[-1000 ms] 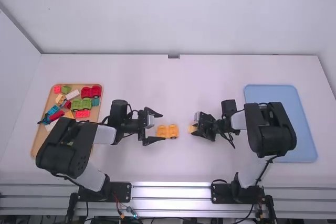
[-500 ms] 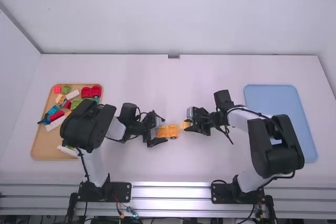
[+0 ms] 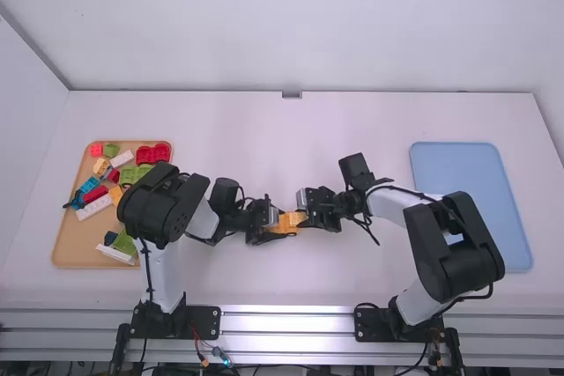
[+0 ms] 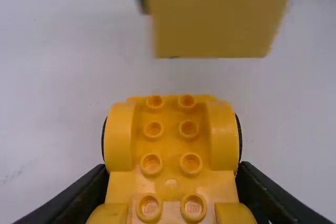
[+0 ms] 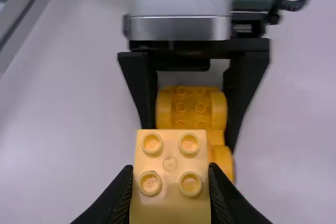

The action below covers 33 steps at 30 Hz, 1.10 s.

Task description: Assemble lego blocks to make yellow taxi

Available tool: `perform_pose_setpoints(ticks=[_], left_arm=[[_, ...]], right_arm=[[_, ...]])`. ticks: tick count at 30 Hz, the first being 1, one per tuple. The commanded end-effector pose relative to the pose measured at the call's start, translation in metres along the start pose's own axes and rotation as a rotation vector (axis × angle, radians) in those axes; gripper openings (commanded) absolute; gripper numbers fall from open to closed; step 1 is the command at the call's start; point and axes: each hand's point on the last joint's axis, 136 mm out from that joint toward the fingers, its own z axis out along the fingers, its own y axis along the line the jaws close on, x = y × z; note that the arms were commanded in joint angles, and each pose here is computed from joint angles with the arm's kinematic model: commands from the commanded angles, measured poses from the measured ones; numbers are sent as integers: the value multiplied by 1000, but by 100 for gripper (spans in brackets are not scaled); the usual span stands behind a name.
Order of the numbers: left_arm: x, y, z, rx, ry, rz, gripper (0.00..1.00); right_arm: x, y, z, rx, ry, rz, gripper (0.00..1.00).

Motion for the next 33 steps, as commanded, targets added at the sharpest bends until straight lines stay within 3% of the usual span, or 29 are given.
perform_pose_setpoints(ticks=[1,3,10,33], left_arm=[[7,-4,1,5,17,-8,52],[7,-2,1,7,20,-14,44],[3,-9,5,76,3,-1,39],[1,-13,4,76,-16,12,39]], right_arm=[[0,-1,4,2,24,37,6],[3,2,12,-14,35,26,4],[22,1,30,-27,74,74,0],[27,-2,31,-10,98,103,1]])
